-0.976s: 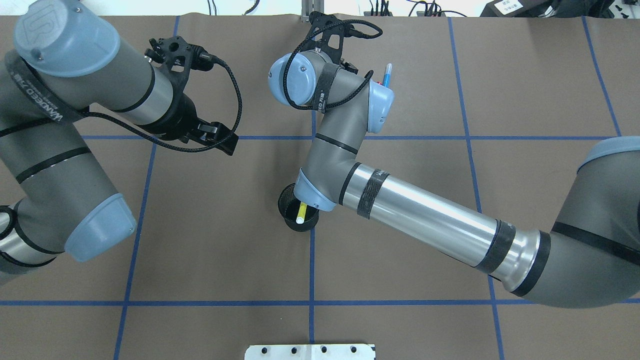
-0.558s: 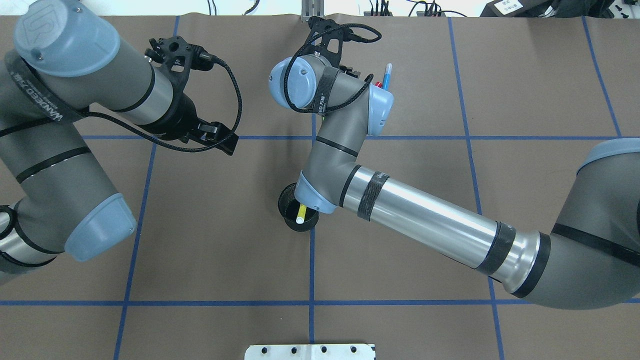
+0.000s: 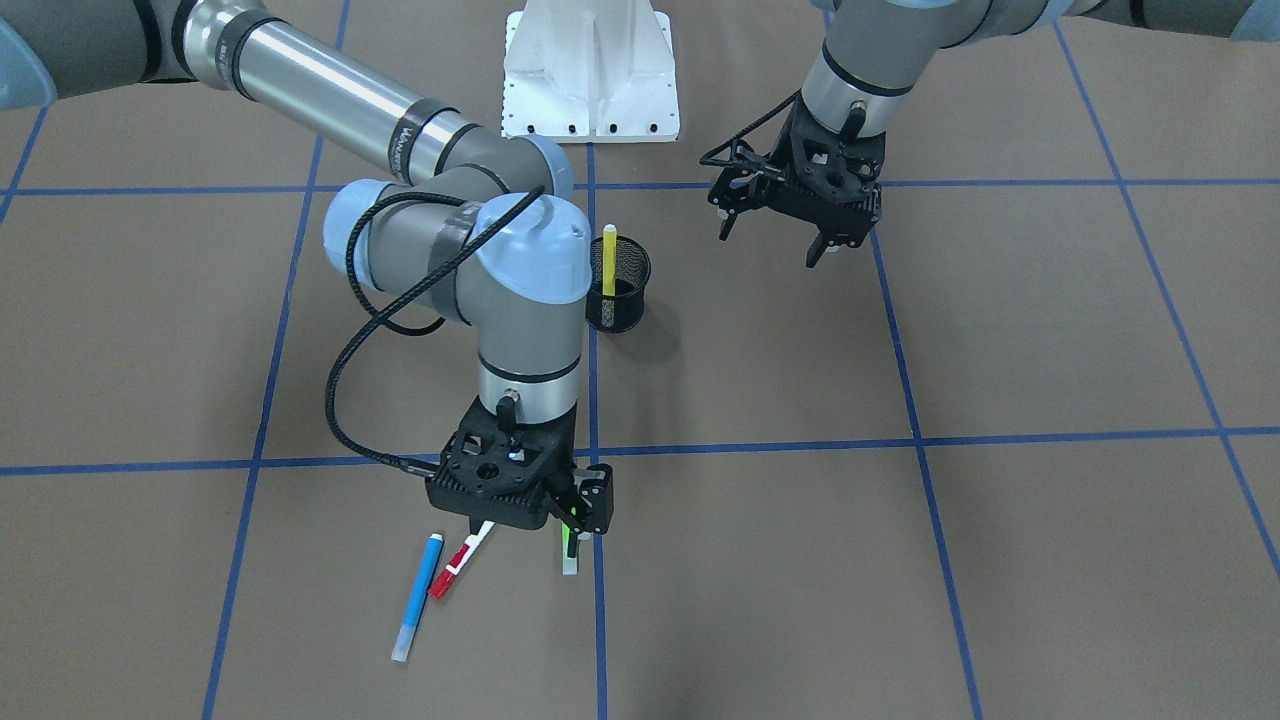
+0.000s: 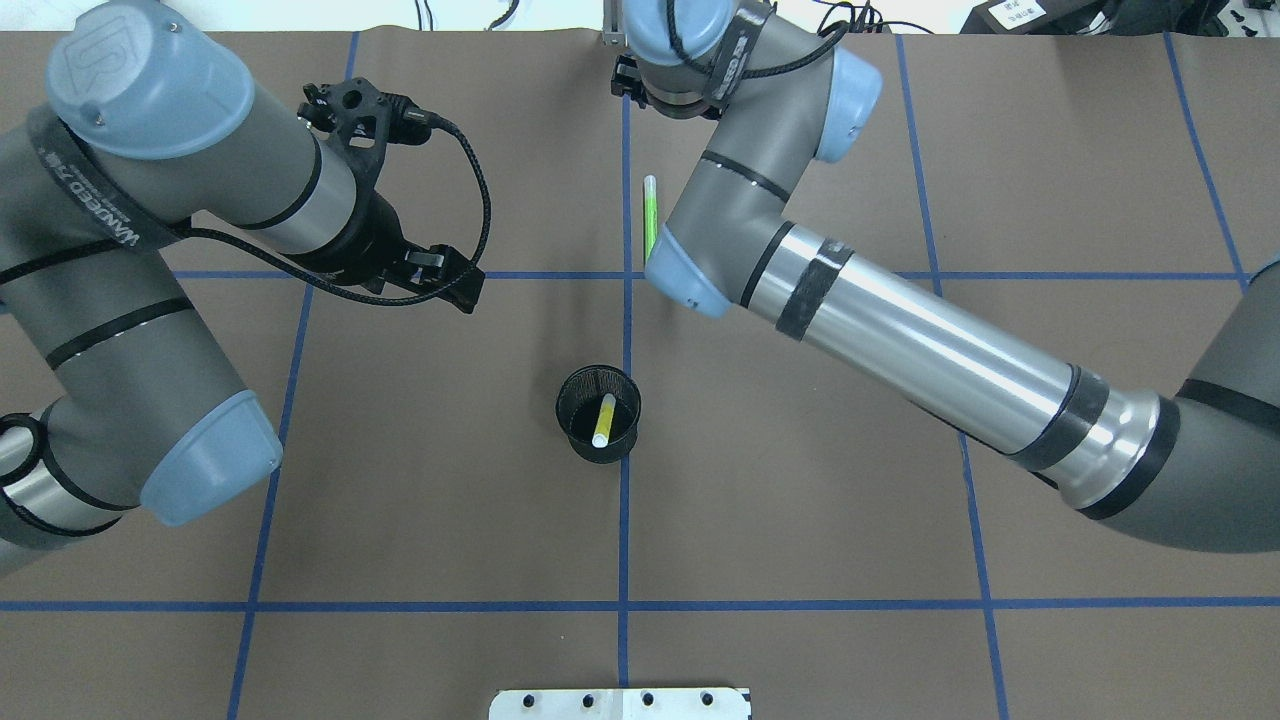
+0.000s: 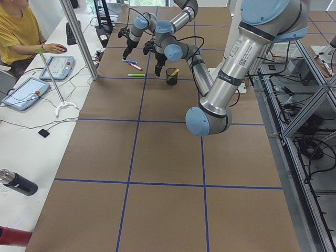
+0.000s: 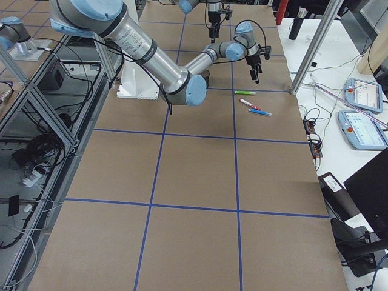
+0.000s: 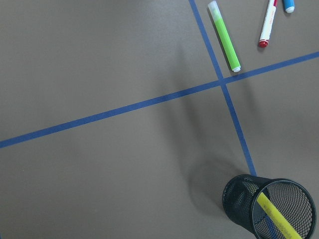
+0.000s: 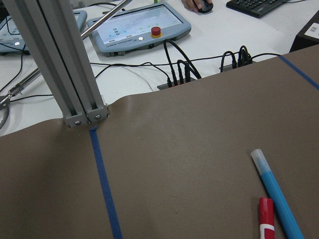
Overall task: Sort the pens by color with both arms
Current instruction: 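Move the left gripper over the pen cup while the right gripper withdraws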
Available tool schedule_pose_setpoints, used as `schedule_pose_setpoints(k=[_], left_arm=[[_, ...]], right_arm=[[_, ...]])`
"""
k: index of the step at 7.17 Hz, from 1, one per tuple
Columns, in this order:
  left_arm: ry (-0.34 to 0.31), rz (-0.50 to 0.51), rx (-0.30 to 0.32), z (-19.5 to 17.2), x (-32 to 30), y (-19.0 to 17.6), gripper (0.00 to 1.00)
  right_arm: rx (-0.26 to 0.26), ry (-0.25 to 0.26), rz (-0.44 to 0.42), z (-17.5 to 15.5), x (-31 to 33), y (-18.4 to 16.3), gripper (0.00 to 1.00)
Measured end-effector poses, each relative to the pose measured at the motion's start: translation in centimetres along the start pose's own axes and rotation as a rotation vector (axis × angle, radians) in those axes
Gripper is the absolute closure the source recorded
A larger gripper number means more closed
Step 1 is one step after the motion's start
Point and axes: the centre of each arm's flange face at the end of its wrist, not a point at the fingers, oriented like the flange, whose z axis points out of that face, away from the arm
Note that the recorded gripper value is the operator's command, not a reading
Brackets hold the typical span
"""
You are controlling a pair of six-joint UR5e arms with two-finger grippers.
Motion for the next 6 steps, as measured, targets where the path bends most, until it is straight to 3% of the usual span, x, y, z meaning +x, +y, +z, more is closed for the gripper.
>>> schedule_pose_setpoints(k=[2,3,5,6], left_arm=[[-0.003,-0.111,-0.049,1.8,1.3,0.3,0.00],[0.000,-0.144,-0.105,3.1,2.5,0.1,0.00],[0.008,-0.184,-0.211,5.1,5.8,-0.7,0.01],[0.008,-0.192,-0.246,6.2,7.9,-0.8,0.11]], right_arm=[[-0.211,-0.088,-0.065,-1.7,6.3,-3.8,0.00],[-0.275,-0.114,-0.093,-2.4,9.4,-4.4,0.00],[-0.327,-0.113,-0.164,-4.4,13.7,-4.2,0.00],[-0.333,-0.112,-0.182,-5.1,14.9,-3.8,0.00]])
